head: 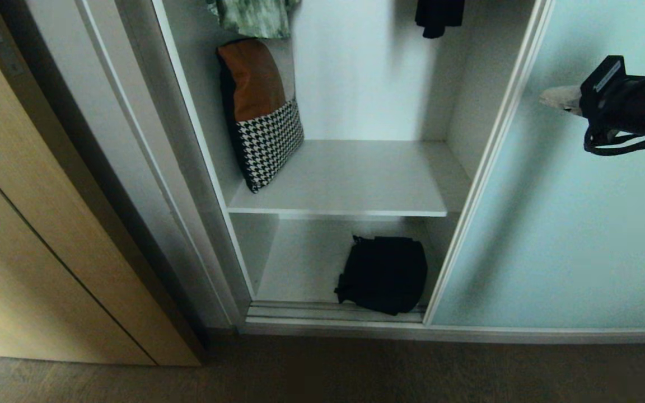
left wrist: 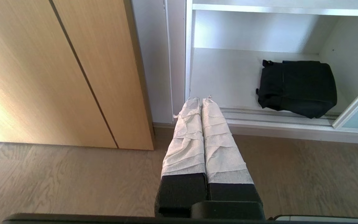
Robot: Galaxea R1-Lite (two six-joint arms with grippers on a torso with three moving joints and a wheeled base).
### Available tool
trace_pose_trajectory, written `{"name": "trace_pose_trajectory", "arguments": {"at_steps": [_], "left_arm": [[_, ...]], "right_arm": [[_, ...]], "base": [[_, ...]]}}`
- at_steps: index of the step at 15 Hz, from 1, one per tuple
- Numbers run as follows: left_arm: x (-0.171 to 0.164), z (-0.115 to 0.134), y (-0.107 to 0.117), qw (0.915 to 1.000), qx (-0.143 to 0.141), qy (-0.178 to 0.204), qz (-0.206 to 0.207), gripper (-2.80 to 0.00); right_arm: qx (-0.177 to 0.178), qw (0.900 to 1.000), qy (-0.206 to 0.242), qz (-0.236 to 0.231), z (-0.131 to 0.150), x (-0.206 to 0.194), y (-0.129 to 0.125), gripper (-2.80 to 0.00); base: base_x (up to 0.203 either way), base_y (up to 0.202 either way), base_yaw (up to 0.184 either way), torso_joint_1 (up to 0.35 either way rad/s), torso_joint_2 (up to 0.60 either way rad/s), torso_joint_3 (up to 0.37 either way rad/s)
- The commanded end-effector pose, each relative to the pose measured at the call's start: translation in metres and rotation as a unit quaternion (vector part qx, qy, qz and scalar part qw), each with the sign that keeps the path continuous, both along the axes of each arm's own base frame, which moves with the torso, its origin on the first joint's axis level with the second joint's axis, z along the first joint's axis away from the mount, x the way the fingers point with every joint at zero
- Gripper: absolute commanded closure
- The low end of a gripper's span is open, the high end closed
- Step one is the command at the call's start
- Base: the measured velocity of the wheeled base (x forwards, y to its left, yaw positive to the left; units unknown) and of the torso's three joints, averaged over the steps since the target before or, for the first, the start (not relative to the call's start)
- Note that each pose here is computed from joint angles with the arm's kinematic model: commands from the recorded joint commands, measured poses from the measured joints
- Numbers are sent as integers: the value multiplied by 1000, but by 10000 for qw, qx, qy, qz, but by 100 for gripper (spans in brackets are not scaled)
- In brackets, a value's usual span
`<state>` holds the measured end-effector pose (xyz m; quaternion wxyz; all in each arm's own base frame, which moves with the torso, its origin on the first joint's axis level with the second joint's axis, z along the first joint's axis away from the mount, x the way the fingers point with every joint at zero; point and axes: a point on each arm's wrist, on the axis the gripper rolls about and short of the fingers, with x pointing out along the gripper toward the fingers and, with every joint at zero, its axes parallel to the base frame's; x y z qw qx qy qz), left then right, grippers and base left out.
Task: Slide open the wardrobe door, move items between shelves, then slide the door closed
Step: Close the door
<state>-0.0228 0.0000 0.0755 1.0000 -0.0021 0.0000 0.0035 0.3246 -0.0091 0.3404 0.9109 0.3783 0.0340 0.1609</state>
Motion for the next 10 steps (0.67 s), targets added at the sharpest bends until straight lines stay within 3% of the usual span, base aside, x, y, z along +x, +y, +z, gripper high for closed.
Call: {"name": "trace_pose_trajectory", "arguments": {"at_steps": [1,10], "left_arm": [[0,0,0,10000,-2,8,3,0],[0,0,0,10000,-2,8,3,0]], "right_arm": [[26,9999,15,-106,-16,22,-9,0],[40,9997,211,-120,-35,42,-11,0]], "base": [[0,0,0,0,0,0],[0,0,0,0,0,0]]}}
